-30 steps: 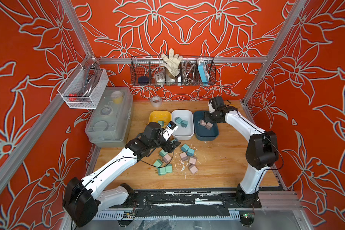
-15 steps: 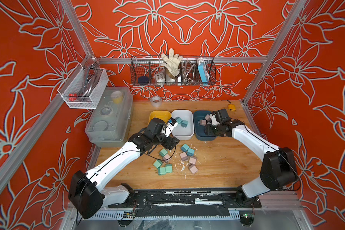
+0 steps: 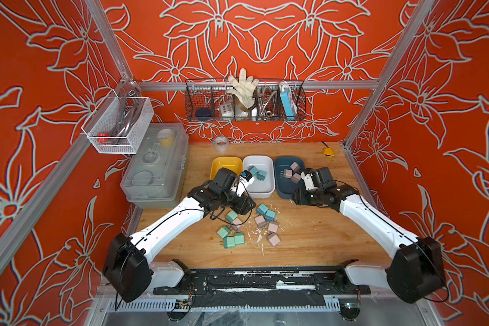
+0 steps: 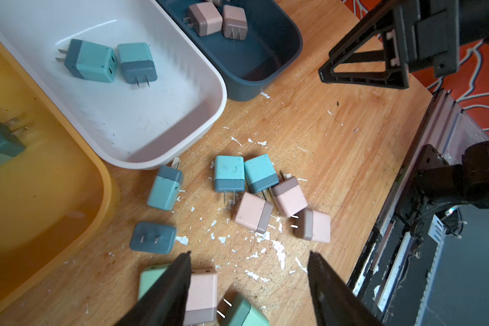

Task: Place the plugs by color into the storage box
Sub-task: Pick up the plug from the center of the board.

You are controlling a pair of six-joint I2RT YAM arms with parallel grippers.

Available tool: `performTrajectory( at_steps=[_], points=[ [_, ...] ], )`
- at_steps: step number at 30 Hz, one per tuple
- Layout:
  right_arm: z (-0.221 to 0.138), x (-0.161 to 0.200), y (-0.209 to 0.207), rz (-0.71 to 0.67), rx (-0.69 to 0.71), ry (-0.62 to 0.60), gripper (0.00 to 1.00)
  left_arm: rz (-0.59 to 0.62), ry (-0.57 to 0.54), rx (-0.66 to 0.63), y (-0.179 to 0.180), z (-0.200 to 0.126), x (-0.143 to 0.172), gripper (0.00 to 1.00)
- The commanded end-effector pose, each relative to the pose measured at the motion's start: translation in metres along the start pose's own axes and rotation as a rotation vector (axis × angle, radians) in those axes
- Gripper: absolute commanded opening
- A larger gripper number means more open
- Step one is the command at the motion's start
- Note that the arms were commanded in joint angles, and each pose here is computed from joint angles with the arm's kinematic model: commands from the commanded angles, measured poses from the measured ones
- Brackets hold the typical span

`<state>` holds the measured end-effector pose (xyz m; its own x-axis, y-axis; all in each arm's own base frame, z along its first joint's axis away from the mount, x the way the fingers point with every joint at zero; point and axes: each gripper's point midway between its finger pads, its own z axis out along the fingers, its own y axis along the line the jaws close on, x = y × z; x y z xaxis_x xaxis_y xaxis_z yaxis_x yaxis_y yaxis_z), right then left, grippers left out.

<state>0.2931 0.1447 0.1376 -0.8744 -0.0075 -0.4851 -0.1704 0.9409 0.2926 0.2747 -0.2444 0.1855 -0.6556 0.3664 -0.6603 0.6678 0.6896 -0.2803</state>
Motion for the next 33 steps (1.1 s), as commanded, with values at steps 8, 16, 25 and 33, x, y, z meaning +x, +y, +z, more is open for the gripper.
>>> performTrajectory(
  at_steps=[8,16,25,33],
  points=[
    [-0.006,0.024,0.011,-0.071,-0.056,-0.033,0.6,-0.081,0.132,0.009,-0.027,0.045,0.043,0.64],
    [-0.008,0.034,0.003,-0.126,-0.03,-0.043,0.61,-0.138,0.206,-0.019,-0.05,0.08,0.062,0.66],
    [-0.004,0.034,0.007,-0.134,-0.057,-0.038,0.61,-0.066,0.211,-0.223,-0.01,0.099,0.058,0.71],
    [-0.005,0.029,0.011,-0.137,-0.07,-0.047,0.62,-0.068,0.237,-0.242,0.016,0.124,0.04,0.66]
  ],
)
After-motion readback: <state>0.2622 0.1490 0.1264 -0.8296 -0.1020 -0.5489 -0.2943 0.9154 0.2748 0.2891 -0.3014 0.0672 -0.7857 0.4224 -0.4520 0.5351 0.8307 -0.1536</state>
